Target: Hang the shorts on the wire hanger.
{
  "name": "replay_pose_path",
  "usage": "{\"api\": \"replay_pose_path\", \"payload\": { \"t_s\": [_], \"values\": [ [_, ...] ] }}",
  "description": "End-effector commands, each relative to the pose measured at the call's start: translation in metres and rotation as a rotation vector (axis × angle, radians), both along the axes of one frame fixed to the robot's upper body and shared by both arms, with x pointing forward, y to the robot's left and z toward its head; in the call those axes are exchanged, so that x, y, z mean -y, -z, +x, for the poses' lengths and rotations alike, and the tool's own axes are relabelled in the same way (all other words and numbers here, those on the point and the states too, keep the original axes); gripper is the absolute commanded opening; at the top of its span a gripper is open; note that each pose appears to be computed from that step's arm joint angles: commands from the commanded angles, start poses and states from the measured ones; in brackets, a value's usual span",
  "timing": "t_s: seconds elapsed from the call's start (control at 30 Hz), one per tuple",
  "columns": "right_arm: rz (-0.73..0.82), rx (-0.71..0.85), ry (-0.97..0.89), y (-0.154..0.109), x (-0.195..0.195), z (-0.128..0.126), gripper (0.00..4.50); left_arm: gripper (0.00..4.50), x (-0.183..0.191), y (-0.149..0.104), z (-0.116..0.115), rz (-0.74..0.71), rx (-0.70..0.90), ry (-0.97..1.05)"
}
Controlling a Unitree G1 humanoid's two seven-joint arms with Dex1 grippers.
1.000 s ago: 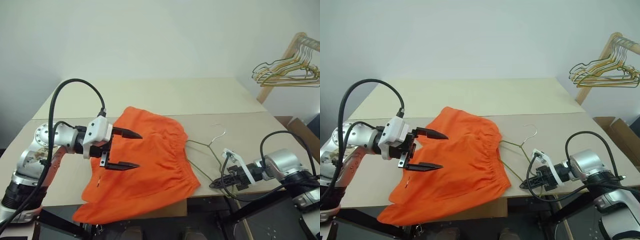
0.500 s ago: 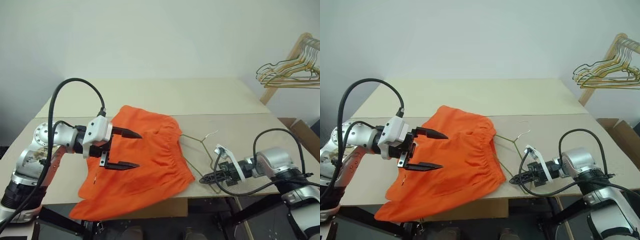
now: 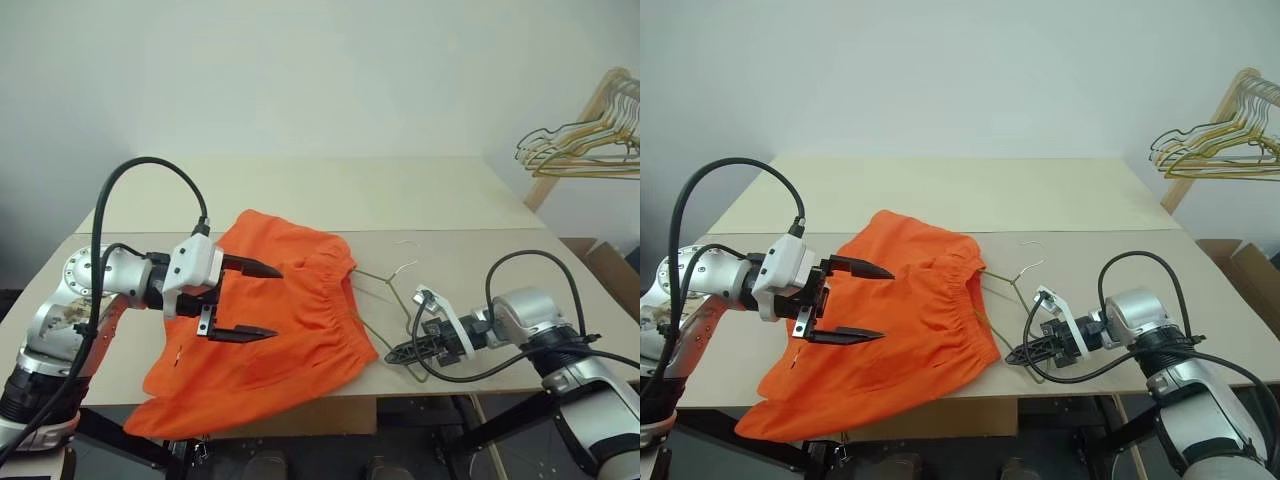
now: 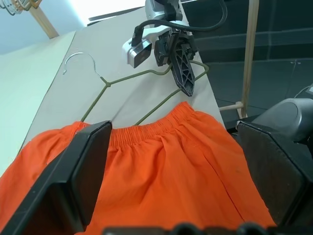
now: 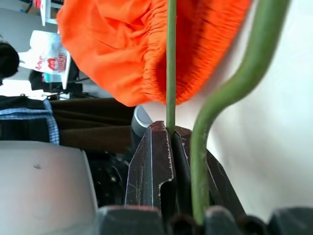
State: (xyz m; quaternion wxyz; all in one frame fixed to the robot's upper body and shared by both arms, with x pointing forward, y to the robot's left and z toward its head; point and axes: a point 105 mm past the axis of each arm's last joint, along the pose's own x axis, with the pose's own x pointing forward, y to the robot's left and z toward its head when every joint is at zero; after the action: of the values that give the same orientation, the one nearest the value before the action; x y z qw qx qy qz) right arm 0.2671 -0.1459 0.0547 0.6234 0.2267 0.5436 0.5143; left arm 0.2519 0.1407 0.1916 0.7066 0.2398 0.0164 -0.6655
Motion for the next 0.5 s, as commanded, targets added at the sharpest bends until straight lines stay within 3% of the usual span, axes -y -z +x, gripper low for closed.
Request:
{"api": "replay_pose_path", "payload": {
  "t_s": [0.03,0.33,0.5],
  "values": [
    [0.048,-0.037,0.044,-0.007,-0.008,0.009,0.0,4.42,-0.001,-0.01,-0.002,0.009,0.063,0.007],
    [-0.001,-0.139,-0.042,-0.002,0.002,-0.012,0.0,4.42,-0.002,-0.008,-0.007,0.023,0.067,0.014],
    [0.028,-0.176,0.071,-0.009,0.008,0.0,0.0,4.42,-0.002,-0.004,-0.013,0.026,0.066,0.01]
  ]
}}
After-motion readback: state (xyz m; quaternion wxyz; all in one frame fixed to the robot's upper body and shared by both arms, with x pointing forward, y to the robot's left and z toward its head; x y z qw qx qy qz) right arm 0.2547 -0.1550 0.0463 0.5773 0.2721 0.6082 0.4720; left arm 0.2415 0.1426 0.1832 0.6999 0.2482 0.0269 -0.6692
